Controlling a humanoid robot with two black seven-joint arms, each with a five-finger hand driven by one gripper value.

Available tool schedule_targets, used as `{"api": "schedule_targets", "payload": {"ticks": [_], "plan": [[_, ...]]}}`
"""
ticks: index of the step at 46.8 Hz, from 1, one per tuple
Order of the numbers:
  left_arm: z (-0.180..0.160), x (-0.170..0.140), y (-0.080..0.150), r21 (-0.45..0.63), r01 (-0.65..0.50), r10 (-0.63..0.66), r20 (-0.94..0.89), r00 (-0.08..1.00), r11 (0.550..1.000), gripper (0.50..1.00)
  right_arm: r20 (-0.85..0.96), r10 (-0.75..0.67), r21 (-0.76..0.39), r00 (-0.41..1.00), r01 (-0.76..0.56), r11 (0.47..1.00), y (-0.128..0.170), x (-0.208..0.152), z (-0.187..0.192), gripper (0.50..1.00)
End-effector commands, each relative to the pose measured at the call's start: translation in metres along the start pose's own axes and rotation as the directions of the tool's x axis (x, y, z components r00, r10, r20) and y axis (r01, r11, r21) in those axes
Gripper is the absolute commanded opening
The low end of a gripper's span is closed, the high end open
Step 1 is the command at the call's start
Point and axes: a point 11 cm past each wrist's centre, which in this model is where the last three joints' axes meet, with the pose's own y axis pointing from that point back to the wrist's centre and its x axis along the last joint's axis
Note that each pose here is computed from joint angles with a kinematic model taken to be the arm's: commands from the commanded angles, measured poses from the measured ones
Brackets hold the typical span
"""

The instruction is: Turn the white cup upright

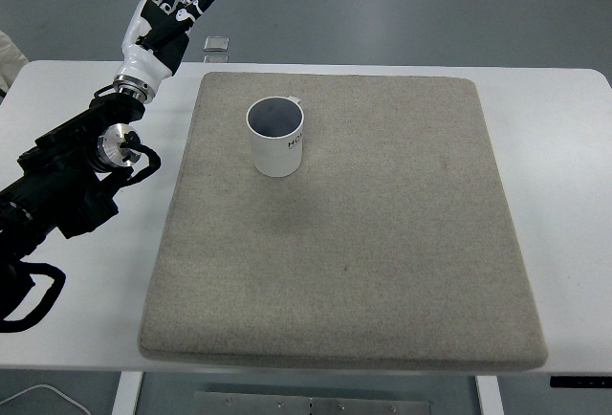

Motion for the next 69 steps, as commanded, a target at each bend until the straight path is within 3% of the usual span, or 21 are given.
{"api": "schedule_targets", "payload": {"ticks": [1, 19, 38, 55, 69], "plan": [[-0.006, 0.0, 0.0, 0.045, -0.009, 0.01, -0.025, 1.0, 0.999, 1.0, 0.0, 0.0, 0.001, 1.0, 0.0, 1.0, 0.0, 0.0, -0.001, 0.93], [-0.024, -0.008, -0.003, 0.143, -0.022, 0.043, -0.148, 0.988, 0.989, 1.0, -0.001, 0.002, -0.001, 1.0, -0.002, 1.0, 0.0, 0.0, 0.0, 0.93], [-0.04, 0.003, 0.002, 0.253, -0.13, 0.214, -0.344, 0.914, 0.959, 1.0, -0.002, -0.002, -0.001, 1.0, 0.002, 1.0, 0.0, -0.001, 0.0, 0.93], [-0.044, 0.002, 0.004, 0.262, -0.118, 0.243, -0.519, 0.819, 0.958, 1.0, -0.007, -0.01, -0.001, 1.0, 0.01, 1.0, 0.0, -0.004, 0.001, 0.93], [-0.045, 0.0, 0.004, 0.259, -0.116, 0.242, -0.534, 0.81, 0.959, 1.0, -0.006, -0.01, -0.001, 1.0, 0.01, 1.0, 0.0, -0.004, 0.001, 0.93]]}}
